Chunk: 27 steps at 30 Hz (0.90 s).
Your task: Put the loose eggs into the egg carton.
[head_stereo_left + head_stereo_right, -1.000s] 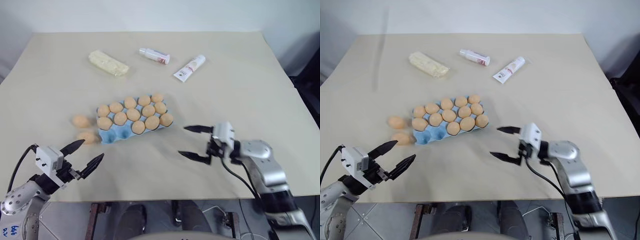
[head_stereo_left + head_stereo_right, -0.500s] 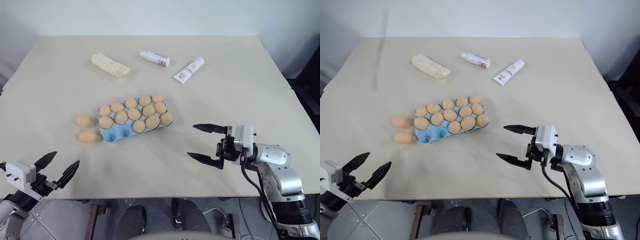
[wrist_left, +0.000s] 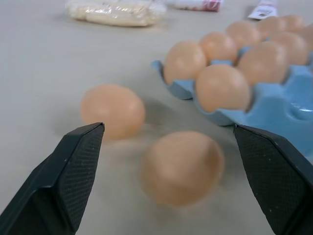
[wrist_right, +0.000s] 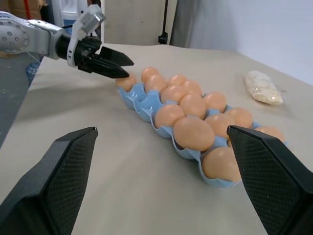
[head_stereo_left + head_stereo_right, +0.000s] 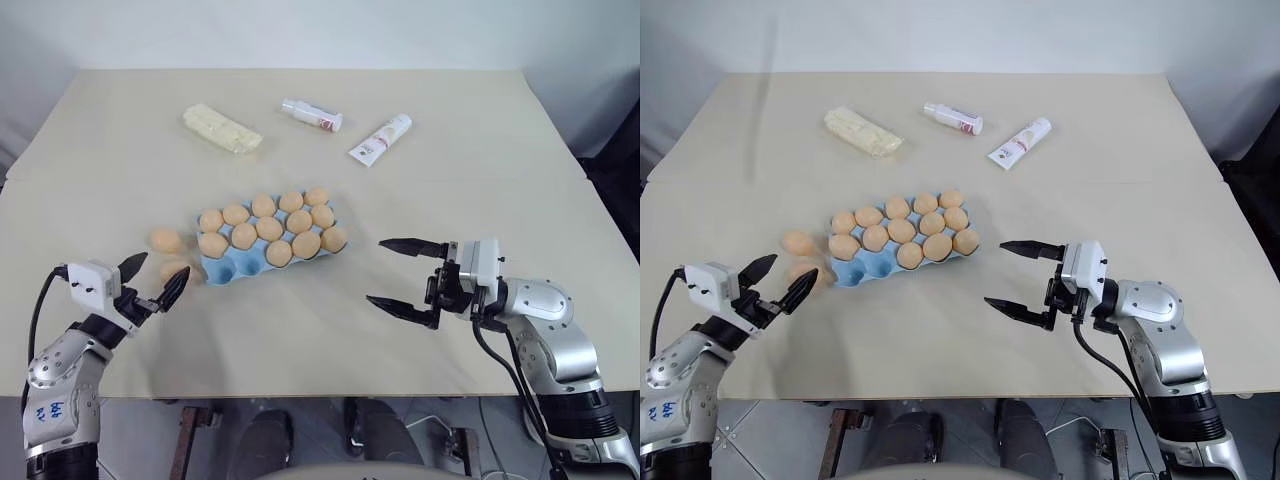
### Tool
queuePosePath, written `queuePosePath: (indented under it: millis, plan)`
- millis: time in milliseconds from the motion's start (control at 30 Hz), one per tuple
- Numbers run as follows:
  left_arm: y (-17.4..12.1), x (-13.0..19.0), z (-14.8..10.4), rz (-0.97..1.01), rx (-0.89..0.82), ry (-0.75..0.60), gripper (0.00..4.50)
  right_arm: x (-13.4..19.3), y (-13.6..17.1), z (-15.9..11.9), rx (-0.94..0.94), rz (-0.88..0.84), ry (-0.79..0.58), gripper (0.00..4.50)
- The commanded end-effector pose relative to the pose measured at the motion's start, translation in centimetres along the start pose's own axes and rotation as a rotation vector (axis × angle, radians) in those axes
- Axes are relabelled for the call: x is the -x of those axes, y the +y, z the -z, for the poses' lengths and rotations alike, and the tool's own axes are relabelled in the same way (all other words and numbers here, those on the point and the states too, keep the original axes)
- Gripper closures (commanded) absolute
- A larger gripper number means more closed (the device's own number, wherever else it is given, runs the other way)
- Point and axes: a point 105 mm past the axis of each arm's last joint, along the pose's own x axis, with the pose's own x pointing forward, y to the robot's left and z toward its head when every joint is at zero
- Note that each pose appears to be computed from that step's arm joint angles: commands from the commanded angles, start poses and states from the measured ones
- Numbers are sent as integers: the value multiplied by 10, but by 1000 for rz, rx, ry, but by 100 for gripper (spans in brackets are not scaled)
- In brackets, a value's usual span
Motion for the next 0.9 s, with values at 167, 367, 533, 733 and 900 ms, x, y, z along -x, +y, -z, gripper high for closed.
queuePosePath:
  millis: [167,367,533,733,900]
  plan:
    - [-4,-13,14,15,15,39,0,-5,4,-9,23,21,-30,5]
    - [-8,-19,19,31,16,39,91,-8,4,-10,23,32,-39,0]
    - [-10,-12,16,40,9,7,240,-8,3,-9,23,39,-38,0]
    - [-27,2,-19,158,-75,-118,254,-5,4,-7,17,47,-26,0]
    - [-73,-29,-52,401,-109,-131,254,-1,3,-6,17,56,-8,0]
